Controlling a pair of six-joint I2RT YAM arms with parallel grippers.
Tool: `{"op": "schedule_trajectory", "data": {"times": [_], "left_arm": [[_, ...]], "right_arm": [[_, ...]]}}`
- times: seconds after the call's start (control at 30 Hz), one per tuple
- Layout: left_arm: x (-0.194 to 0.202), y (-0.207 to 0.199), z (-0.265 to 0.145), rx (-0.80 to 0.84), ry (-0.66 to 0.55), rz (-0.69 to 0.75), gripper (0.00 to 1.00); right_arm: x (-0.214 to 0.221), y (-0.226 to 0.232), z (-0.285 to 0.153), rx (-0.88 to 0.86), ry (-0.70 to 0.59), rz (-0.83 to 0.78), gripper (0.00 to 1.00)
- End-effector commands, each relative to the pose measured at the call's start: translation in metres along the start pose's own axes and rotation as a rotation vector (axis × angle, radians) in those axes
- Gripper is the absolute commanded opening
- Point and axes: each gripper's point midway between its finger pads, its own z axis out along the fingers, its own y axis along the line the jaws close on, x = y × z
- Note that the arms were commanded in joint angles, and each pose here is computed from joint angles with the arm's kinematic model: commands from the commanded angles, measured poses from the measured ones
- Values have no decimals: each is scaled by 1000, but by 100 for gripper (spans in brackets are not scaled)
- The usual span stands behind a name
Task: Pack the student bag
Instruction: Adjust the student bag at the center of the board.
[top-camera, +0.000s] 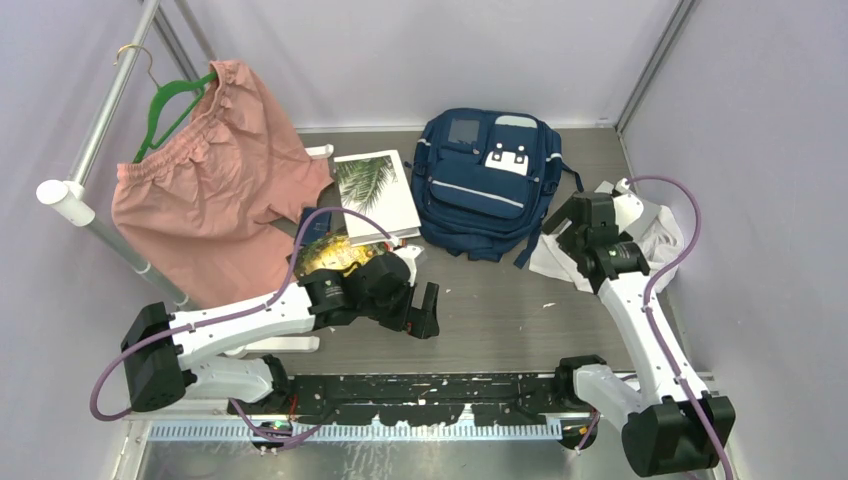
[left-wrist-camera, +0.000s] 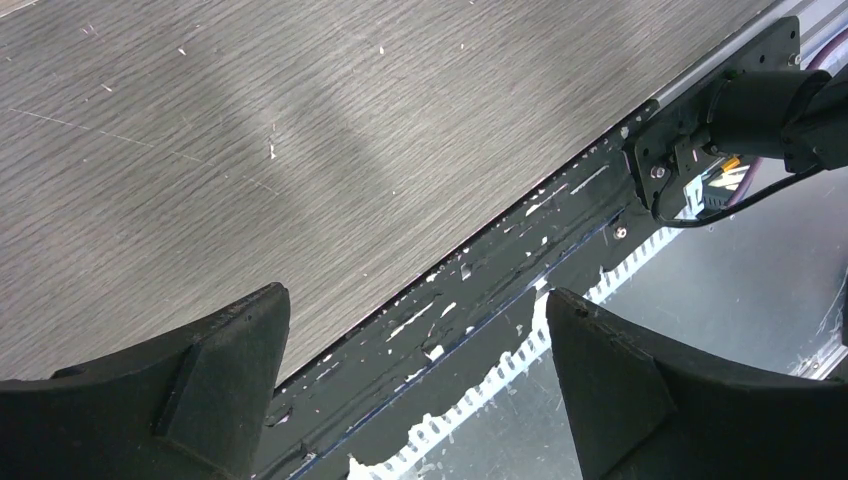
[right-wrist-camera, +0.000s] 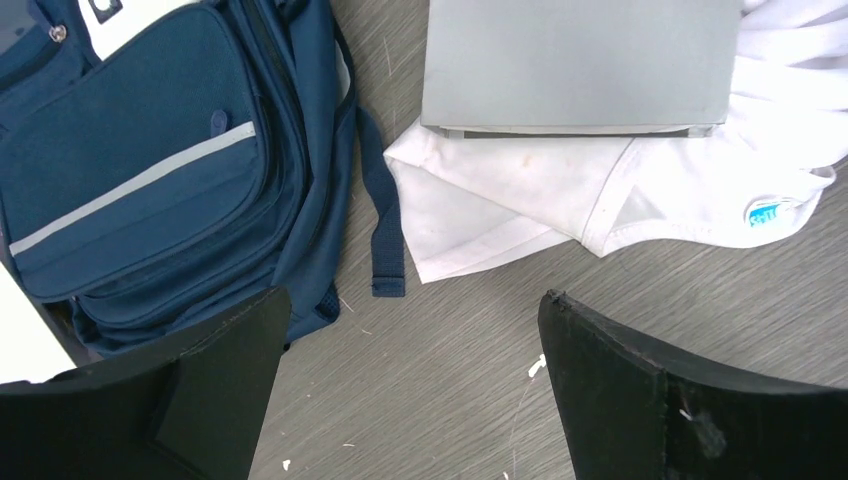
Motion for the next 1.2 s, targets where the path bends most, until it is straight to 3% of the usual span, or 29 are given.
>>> {"op": "schedule_trajectory", "data": {"times": [0.0,0.23,0.43,0.6,0.77,0.87,1.0,1.17], "left_arm": [[-19,-14,-6,26,-56,-2,100],[-16,-15,-7,59,-88,-46,100],[-27,8,-22,-36,-203,-45,100],[-32,18,-39,-4,-334,-68,100],[-27,30,-47,-15,-374,-96,100],[-24,31,-49,-2,-372,-103,100],[-22,32,-51,-2,-370,-112,100],[-22,35,-54,-11,-381,-115,100]], "right_arm": [[-23,2,-13,-20,-87,11,100],[-13,4,-12,-51,-63,3,100],[-1,30,-8,-184,-3,30,100],[15,52,7,-234,93,105,99],[35,82,25,-331,215,134,96],[53,96,40,-337,320,153,89],[73,95,64,-290,371,205,67],[81,100,75,-282,374,249,67]]}}
